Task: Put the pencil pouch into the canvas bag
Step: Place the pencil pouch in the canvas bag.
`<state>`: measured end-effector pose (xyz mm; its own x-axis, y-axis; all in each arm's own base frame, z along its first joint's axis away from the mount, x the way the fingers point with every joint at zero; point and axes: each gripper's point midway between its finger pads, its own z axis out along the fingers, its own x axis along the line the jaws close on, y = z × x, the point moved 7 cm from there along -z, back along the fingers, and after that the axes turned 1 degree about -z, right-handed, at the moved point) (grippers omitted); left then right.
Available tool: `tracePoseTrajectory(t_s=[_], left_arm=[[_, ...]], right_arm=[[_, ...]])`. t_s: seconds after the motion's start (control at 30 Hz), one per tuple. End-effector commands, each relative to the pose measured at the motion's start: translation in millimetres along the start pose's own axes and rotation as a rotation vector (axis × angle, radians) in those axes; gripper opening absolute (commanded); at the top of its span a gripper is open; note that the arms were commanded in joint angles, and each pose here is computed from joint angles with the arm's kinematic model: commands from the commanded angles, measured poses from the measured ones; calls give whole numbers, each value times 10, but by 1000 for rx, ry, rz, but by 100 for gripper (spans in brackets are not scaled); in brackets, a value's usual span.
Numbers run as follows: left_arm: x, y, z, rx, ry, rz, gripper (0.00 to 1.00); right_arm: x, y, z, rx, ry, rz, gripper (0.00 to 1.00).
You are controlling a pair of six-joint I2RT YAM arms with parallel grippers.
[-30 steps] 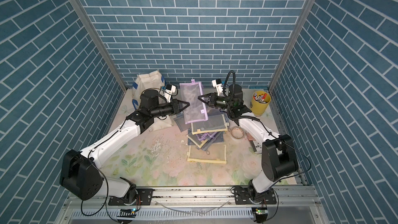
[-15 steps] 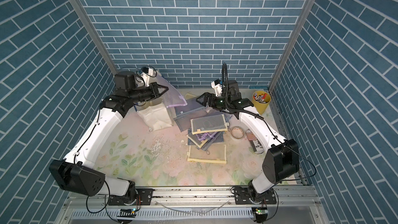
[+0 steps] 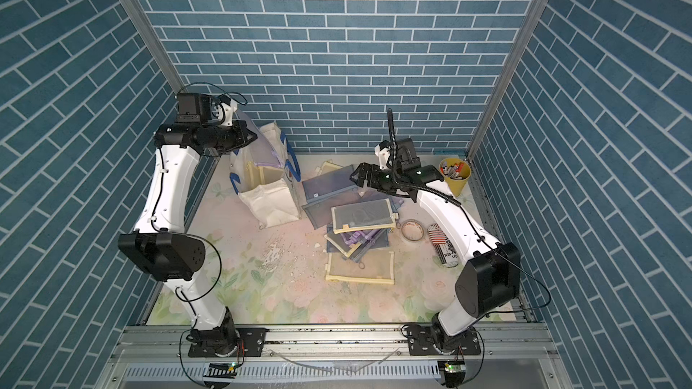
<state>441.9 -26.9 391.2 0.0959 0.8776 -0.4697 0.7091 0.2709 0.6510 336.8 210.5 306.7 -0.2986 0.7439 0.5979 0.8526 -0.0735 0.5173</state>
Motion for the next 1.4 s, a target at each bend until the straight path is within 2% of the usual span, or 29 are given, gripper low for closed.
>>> tracePoseTrajectory(t_s=[0.0, 0.33, 0.6, 0.73, 0.87, 1.03, 1.1, 1.2, 1.37], left_arm=[[149, -41, 20, 55, 83, 35, 0], [289, -301, 454, 165, 33, -14, 0], [440, -576, 829, 288, 97, 24, 0], [520, -667, 940, 311, 114, -2, 0], [597, -704, 895, 315, 198, -13, 33], [614, -617, 611, 236, 341, -12, 58], [540, -565, 435, 186, 388, 16, 66], [279, -515, 157, 108, 413, 76, 70], [-423, -676, -174, 45, 292, 198, 78]], right_arm=[[-29, -63, -44, 21, -24, -15, 99], [-49, 6, 98, 71, -14, -33, 99], [-106, -18, 124, 80, -5, -26, 99], [-116, -31, 132, 82, -3, -20, 99], [-125, -57, 95, 75, -16, -21, 99], [-237, -133, 87, 93, -83, 20, 99], [-295, -172, 84, 107, -123, 44, 99], [-366, -235, 60, 108, -167, 73, 99], [-584, -374, 77, 126, -209, 164, 98]])
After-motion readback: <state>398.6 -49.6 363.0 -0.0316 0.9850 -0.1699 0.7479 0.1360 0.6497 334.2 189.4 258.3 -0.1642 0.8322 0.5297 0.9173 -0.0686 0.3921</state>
